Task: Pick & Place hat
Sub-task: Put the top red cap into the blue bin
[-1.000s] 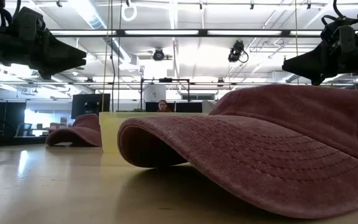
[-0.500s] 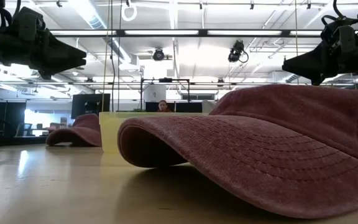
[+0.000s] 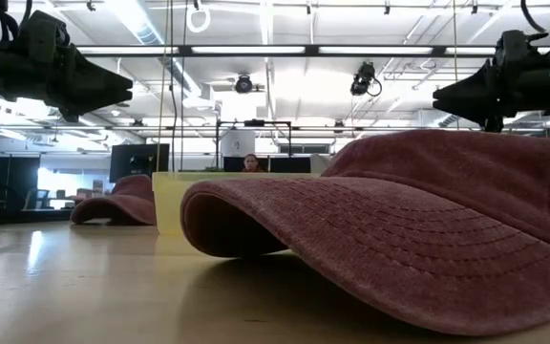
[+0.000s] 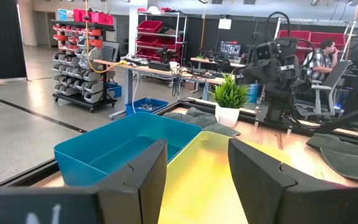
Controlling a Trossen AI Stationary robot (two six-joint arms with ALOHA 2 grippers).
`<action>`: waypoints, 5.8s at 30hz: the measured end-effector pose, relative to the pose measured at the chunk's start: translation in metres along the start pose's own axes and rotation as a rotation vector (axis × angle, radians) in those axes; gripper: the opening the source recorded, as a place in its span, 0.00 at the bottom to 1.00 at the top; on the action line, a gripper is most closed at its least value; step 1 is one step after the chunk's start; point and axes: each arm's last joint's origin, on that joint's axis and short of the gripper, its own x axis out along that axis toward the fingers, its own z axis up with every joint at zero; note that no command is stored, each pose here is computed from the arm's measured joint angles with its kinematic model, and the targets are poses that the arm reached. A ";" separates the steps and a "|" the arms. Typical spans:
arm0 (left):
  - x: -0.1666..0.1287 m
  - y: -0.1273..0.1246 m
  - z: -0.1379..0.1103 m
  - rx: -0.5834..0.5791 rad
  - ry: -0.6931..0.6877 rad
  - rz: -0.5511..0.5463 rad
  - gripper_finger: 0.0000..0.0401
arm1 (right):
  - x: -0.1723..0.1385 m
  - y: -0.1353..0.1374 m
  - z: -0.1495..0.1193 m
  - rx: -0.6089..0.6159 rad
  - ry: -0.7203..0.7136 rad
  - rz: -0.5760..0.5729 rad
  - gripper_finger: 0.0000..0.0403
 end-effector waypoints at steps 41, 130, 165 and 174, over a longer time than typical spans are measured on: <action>-0.007 -0.004 0.058 -0.299 -0.337 -0.216 0.44 | 0.012 0.031 0.066 -0.172 -0.027 0.187 0.27; 0.256 -0.010 0.104 0.702 0.520 0.329 0.01 | 0.091 0.067 0.049 -0.271 0.504 0.110 0.27; 0.291 0.031 -0.016 0.798 0.939 0.239 0.30 | 0.087 0.065 0.043 -0.248 0.589 0.082 0.27; 0.278 -0.004 0.029 0.873 0.975 0.312 0.51 | 0.086 0.071 0.042 -0.212 0.591 0.125 0.27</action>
